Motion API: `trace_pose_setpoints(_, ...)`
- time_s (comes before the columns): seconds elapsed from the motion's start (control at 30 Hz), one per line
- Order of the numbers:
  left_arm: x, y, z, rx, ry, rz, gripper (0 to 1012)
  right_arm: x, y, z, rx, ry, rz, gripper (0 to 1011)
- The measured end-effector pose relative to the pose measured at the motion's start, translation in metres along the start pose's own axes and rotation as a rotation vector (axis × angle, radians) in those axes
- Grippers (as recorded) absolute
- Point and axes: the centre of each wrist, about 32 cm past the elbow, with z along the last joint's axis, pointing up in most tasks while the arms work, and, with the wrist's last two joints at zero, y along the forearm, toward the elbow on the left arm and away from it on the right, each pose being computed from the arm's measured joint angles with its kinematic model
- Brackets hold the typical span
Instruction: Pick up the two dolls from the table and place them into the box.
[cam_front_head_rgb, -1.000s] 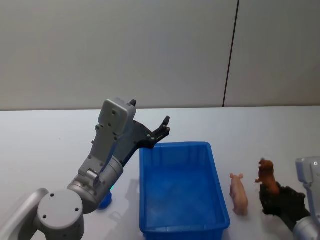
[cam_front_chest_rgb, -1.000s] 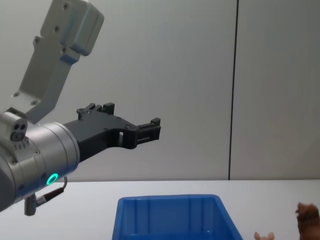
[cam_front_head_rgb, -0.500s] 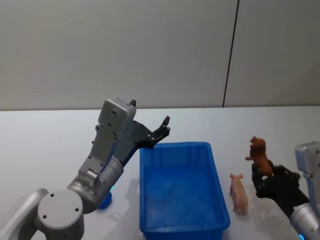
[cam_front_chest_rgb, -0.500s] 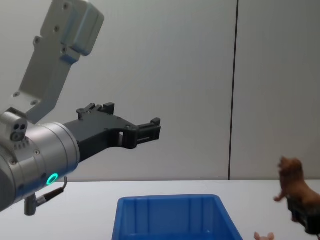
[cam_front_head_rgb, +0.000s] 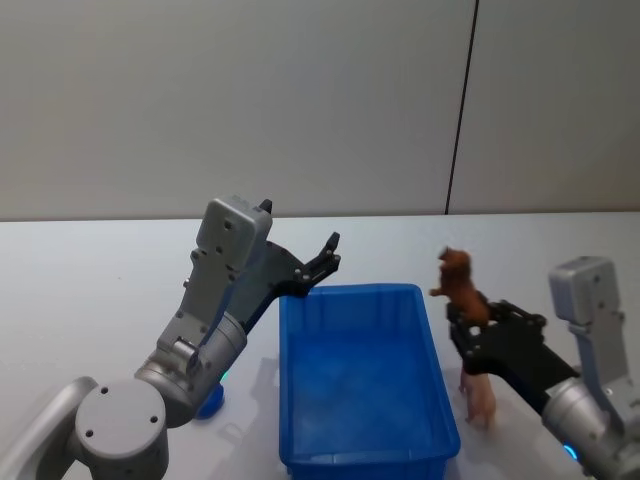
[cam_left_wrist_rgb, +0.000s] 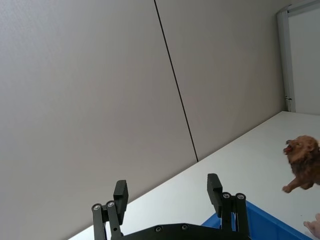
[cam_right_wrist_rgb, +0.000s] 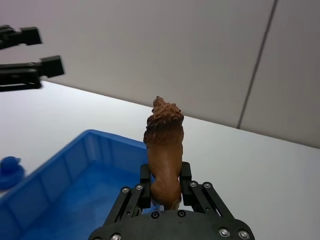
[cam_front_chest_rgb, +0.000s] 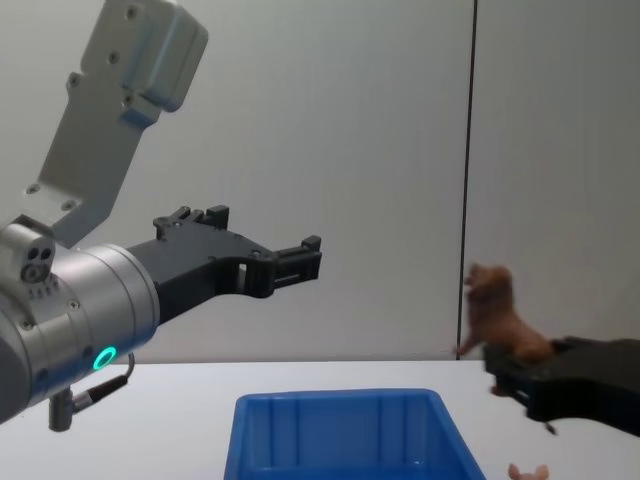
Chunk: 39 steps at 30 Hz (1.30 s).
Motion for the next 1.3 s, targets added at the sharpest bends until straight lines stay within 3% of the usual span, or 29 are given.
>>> trace_pose_setpoints(0.37,0.0,0.0,0.0,0.0,0.0,0.0,1001,-0.007,0.029,0.005,0.013,0.018,0.167,357)
trace_pose_setpoints(0.57,0.0,0.0,0.0,0.0,0.0,0.0,1001,-0.013,0.051,0.005,-0.009,0.041,0.249,574)
trace_pose_setpoints(0.63,0.0,0.0,0.0,0.0,0.0,0.0,1001,-0.014,0.054,0.005,-0.014,0.045,0.26,601)
trace_pose_setpoints(0.77,0.0,0.0,0.0,0.0,0.0,0.0,1001,-0.016,0.062,0.004,-0.027,0.056,0.271,766)
trace_pose_setpoints(0.83,0.0,0.0,0.0,0.0,0.0,0.0,1001,-0.016,0.065,0.004,-0.034,0.06,0.27,784)
trace_pose_setpoints(1.07,0.0,0.0,0.0,0.0,0.0,0.0,1001,-0.017,0.066,0.003,-0.049,0.067,0.233,984)
trace_pose_setpoints(1.3,0.0,0.0,0.0,0.0,0.0,0.0,1001,-0.016,0.057,0.003,-0.057,0.067,0.16,1001)
